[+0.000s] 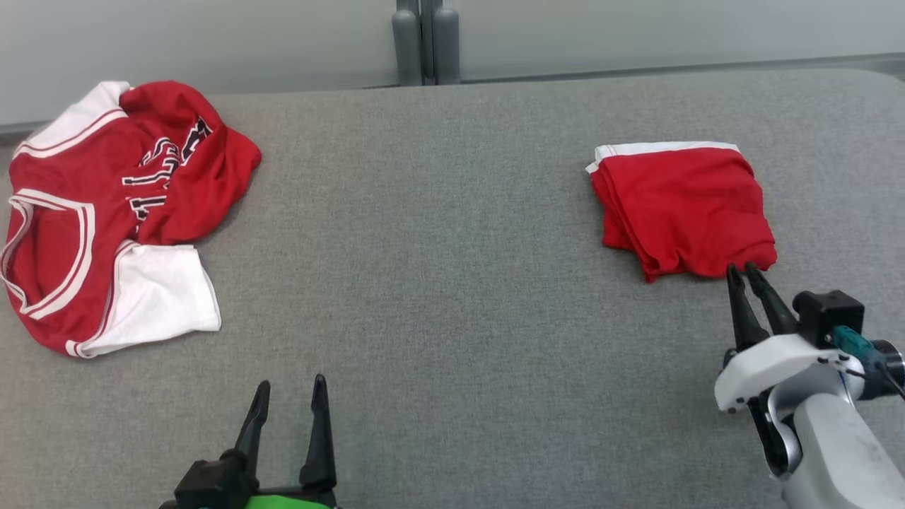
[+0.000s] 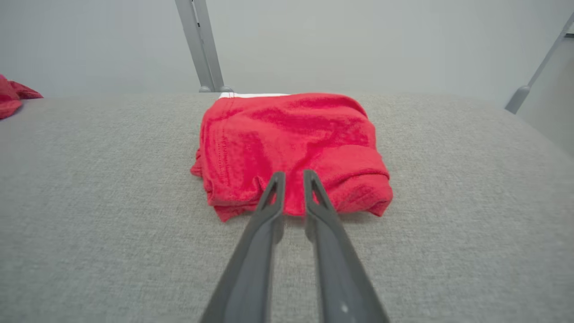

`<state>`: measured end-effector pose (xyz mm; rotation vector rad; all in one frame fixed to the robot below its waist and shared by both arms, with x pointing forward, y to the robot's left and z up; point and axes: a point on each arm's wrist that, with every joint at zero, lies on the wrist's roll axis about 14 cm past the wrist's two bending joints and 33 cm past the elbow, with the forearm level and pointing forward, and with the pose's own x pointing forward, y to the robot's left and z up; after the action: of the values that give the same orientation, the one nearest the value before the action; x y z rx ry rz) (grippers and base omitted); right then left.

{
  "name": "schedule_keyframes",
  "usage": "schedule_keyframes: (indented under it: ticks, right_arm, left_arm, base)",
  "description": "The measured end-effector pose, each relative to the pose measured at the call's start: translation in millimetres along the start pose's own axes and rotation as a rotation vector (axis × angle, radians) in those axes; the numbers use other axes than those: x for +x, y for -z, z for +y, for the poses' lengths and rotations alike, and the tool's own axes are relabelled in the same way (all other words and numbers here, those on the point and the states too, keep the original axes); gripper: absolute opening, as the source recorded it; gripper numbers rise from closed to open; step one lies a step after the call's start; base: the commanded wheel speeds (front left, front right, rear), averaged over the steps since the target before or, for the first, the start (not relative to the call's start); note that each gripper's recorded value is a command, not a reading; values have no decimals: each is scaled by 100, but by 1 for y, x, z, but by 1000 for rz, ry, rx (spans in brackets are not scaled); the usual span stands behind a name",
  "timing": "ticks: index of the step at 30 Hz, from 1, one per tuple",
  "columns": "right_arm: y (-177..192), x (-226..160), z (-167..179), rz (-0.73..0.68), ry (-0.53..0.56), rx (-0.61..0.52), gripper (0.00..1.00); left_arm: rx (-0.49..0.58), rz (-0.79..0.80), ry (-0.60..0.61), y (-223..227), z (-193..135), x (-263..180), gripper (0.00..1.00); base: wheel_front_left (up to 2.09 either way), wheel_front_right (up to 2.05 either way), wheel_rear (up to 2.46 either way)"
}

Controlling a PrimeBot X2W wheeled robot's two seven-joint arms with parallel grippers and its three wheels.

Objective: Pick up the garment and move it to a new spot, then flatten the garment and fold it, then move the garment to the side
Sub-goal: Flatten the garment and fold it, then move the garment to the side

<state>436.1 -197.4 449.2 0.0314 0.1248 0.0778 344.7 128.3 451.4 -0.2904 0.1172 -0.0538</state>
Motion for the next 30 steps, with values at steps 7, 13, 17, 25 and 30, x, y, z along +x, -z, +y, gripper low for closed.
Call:
schedule_keyframes:
  ticks: [7, 13, 17, 25, 30]
  right_arm:
    - [-39, -63, -22, -154, 50, -48, 100]
    - [-32, -106, -40, -148, 113, -49, 100]
    - [-23, -120, -45, -126, 134, -45, 100]
    - [-18, -120, -40, -114, 117, -41, 100]
    - [-25, -92, -31, -123, 68, 13, 100]
  left_arm:
    - [9, -53, -26, -15, 12, -19, 100]
    - [15, -84, -20, -24, 15, -27, 100]
    - [23, -87, -14, -24, 15, -30, 100]
    - [33, -89, -23, -25, 18, -32, 100]
    - [39, -74, -28, -21, 20, -29, 100]
  base:
    - [0, 0, 0]
    - [0, 0, 0]
    - [0, 0, 0]
    - [0, 0, 0]
    - [0, 0, 0]
